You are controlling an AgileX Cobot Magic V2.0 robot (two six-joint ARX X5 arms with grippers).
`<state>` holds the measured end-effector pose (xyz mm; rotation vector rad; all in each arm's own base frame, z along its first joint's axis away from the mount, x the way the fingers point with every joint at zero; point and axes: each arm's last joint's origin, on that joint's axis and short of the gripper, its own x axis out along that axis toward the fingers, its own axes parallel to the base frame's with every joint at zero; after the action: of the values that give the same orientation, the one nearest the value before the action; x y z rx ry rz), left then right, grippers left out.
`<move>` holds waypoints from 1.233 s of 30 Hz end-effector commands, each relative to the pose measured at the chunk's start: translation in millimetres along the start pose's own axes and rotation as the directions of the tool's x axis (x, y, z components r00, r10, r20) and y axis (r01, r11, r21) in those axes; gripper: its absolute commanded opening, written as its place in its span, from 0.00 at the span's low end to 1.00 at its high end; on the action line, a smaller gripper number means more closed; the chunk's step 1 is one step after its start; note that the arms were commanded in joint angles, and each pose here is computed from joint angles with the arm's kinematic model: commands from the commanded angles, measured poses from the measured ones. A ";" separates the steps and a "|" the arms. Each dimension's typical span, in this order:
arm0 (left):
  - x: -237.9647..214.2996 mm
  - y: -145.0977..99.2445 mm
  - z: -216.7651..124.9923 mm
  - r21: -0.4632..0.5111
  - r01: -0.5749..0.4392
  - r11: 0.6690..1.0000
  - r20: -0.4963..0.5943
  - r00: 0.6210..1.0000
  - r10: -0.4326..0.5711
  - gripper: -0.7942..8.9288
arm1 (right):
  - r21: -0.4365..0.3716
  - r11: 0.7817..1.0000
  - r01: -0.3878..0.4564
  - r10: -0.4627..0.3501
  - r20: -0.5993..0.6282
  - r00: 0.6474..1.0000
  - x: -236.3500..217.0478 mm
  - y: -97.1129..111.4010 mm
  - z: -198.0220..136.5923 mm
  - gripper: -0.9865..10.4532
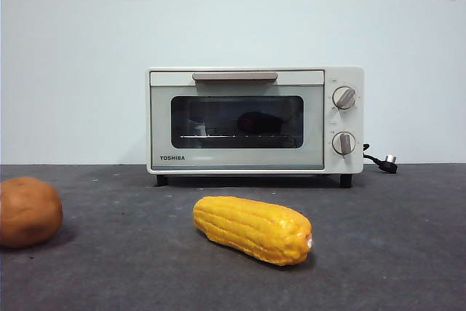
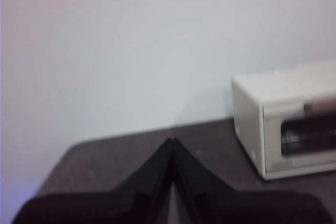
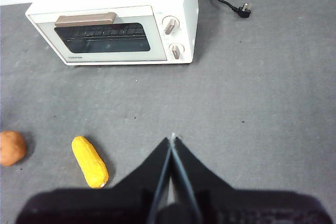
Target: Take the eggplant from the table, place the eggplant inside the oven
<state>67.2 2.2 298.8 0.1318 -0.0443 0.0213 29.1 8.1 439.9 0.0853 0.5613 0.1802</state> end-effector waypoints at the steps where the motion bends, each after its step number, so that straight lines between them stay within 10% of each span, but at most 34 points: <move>1: 6.2 -3.1 -27.1 -0.004 0.000 1.000 -0.027 1.000 0.000 0.08 | -0.008 1.000 0.009 -0.009 -0.031 0.999 2.3 -0.4 -3.1 0.09; 15: 20.4 -15.1 -127.5 -0.135 -0.031 0.990 -0.125 0.992 0.014 0.08 | -0.007 1.000 0.009 -0.009 -0.031 0.999 2.3 -0.4 -3.1 0.09; 37: 22.4 -18.2 -149.7 -0.161 -0.028 0.986 -0.217 0.976 -0.008 0.08 | -0.007 1.000 0.009 -0.009 -0.031 0.999 2.3 -0.4 -3.1 0.09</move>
<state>95.9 3.9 151.5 -0.0249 0.1722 0.0368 29.1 8.1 439.9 0.0852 0.5612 0.1798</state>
